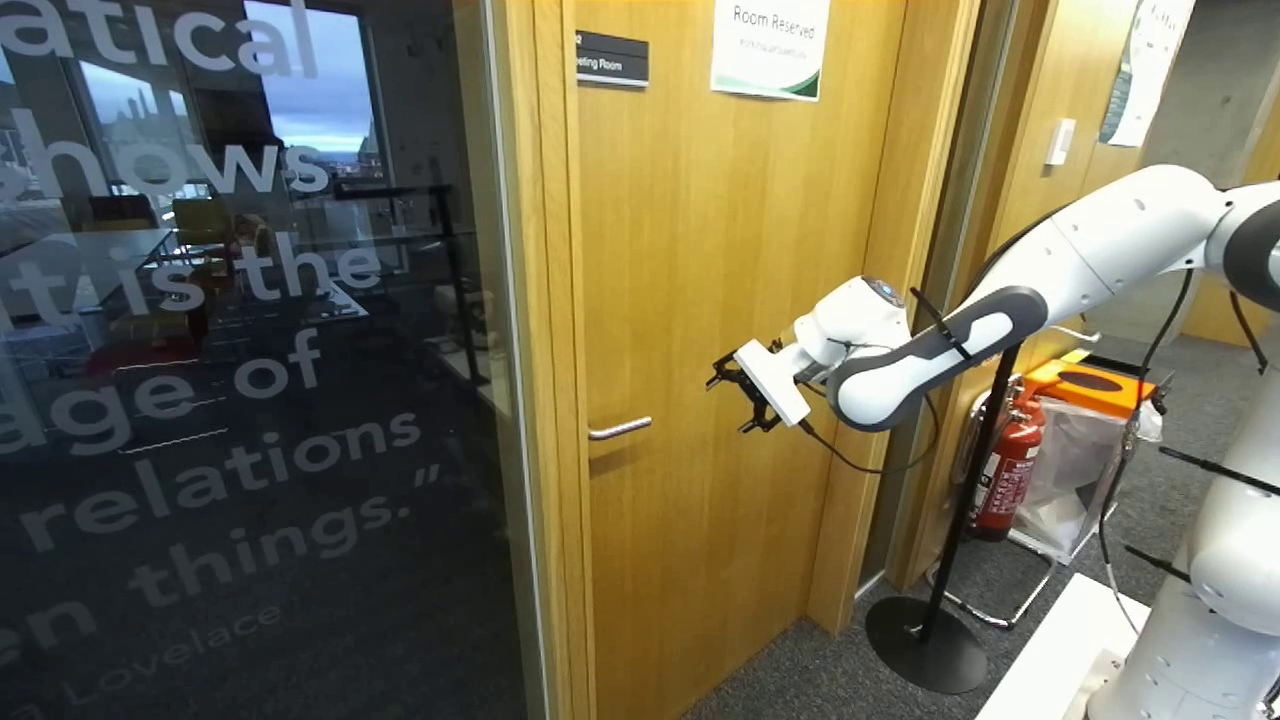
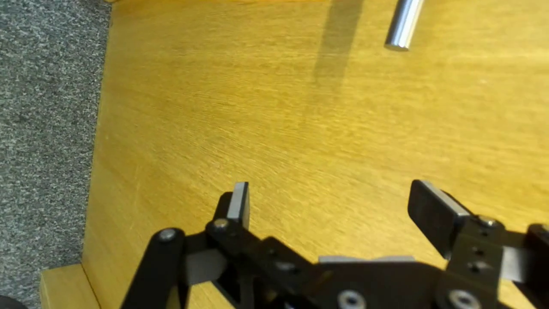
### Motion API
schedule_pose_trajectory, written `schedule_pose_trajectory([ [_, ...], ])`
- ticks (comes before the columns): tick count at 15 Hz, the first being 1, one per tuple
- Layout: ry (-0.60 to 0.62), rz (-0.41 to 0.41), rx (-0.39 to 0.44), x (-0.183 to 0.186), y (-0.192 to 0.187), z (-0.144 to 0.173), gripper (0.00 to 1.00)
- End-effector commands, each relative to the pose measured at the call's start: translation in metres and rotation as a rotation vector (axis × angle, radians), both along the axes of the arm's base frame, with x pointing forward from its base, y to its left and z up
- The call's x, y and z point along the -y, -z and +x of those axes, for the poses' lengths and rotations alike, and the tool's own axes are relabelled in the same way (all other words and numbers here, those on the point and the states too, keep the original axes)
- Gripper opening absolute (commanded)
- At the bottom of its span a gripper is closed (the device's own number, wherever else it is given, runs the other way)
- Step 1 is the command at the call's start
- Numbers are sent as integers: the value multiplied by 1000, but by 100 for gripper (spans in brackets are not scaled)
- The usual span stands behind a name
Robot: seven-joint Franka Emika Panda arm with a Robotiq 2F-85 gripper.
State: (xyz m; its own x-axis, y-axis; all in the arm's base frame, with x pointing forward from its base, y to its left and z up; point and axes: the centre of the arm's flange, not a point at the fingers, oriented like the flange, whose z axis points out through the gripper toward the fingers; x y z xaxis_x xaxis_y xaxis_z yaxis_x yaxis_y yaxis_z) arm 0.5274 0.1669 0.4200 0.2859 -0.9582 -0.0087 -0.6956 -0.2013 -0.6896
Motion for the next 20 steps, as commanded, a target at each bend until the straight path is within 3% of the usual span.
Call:
schedule_pose_trajectory([
  [1,42,36,-1,2,-4,4,100],
  [9,69,55,12,-1,3,7,100],
  [13,45,117,42,-35,3,22,100],
  [20,-70,53,100,-93,-7,52,100],
])
